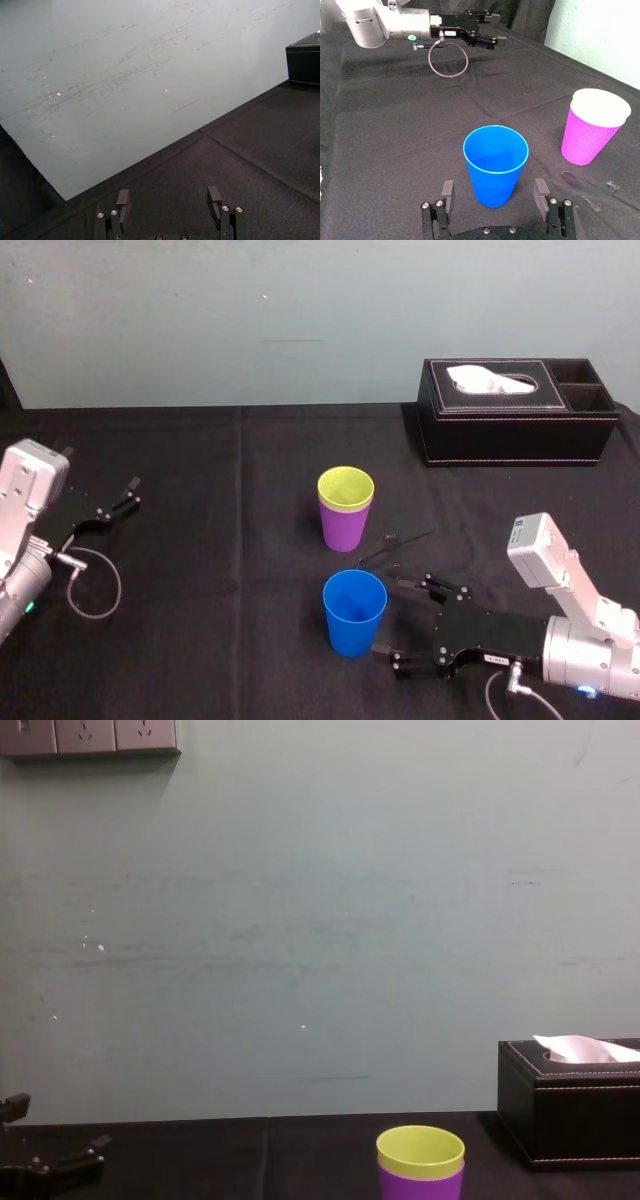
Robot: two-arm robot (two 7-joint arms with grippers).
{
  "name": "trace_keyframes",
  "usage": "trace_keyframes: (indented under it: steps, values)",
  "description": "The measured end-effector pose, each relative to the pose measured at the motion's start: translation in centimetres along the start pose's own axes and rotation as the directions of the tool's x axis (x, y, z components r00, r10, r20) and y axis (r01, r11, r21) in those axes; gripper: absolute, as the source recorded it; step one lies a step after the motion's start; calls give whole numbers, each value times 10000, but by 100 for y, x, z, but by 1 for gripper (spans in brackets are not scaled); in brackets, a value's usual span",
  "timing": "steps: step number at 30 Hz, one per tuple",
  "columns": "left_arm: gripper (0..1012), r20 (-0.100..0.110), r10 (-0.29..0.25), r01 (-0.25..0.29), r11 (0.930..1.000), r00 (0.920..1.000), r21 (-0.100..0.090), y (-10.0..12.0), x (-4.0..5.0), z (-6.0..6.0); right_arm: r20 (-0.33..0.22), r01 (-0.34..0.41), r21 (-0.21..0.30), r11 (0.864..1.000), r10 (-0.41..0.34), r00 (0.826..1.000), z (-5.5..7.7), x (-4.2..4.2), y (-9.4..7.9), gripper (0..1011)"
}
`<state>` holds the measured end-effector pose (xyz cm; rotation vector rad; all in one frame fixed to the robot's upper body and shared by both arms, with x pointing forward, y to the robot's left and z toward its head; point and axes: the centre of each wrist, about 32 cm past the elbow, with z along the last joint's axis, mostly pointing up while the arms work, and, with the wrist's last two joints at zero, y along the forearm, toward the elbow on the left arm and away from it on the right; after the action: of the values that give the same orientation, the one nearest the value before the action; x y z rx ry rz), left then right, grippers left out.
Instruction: Stack the three plastic cups sequentially using one hand.
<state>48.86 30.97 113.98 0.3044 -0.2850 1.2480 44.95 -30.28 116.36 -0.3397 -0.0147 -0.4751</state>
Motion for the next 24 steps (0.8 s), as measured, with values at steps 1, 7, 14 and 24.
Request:
trace_keyframes:
  steps: [1,7,14,24]
  values:
    - [1010,1,0,0,10000,10000,0,0,0,0,-1,-13,1,10000,13,10000,-1,0,8,1003]
    - [1010,0,0,0,10000,10000,1,0,0,0,-2,-44,-8,10000,44,10000,-3,-3,43,1003]
    - [1010,1,0,0,10000,10000,-1,0,0,0,41,-63,-16,10000,63,10000,0,-6,90,1003]
    - [1010,0,0,0,10000,10000,0,0,0,0,-21,18,29,10000,-18,10000,13,10,156,1003]
